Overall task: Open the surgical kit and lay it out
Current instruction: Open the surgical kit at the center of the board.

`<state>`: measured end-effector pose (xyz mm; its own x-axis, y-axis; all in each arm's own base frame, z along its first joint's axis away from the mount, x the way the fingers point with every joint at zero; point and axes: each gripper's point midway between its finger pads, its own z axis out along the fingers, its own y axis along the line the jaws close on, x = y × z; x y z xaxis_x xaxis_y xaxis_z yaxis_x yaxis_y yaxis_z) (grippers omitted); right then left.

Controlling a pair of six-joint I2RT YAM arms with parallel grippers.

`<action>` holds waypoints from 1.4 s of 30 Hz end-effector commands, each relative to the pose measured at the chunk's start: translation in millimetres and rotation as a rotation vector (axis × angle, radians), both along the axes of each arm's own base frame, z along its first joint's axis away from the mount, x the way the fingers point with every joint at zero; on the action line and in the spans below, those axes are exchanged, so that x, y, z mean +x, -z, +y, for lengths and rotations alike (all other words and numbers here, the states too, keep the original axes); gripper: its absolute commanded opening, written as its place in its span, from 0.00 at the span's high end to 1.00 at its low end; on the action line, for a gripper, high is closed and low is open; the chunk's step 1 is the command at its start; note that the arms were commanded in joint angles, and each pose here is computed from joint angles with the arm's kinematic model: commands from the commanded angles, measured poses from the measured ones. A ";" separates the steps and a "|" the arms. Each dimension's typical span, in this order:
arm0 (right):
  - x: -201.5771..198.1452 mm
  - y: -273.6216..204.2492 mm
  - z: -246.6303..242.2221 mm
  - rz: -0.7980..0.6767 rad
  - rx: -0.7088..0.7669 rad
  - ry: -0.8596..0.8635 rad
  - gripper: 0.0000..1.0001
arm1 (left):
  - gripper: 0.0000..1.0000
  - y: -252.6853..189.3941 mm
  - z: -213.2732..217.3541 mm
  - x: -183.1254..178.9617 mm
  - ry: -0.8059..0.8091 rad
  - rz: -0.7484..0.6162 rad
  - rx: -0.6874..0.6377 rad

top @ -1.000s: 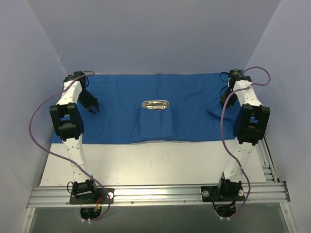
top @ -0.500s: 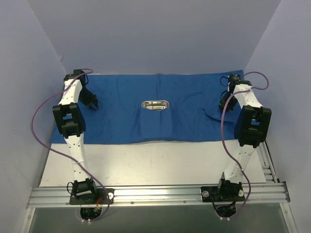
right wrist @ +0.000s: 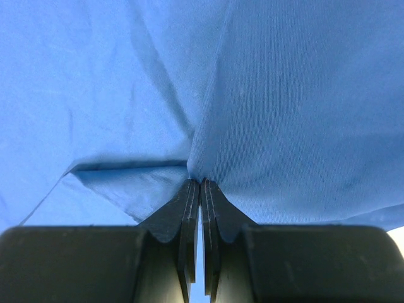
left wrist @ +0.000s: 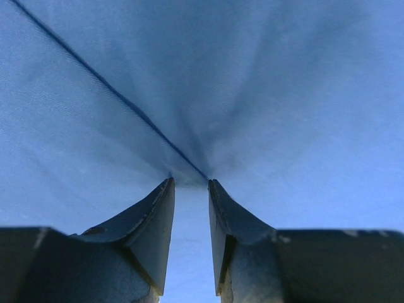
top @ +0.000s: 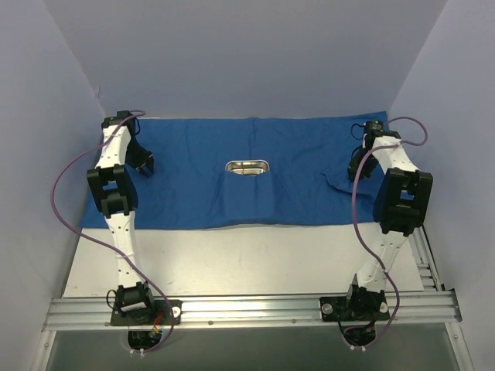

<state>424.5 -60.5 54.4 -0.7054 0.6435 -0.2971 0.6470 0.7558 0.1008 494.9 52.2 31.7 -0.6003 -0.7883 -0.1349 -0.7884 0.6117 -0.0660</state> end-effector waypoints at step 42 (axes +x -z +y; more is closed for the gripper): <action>-18.3 -28.2 -1.6 -0.056 0.033 0.003 1.00 | 0.98 -41.4 9.5 -17.0 0.041 -0.087 0.059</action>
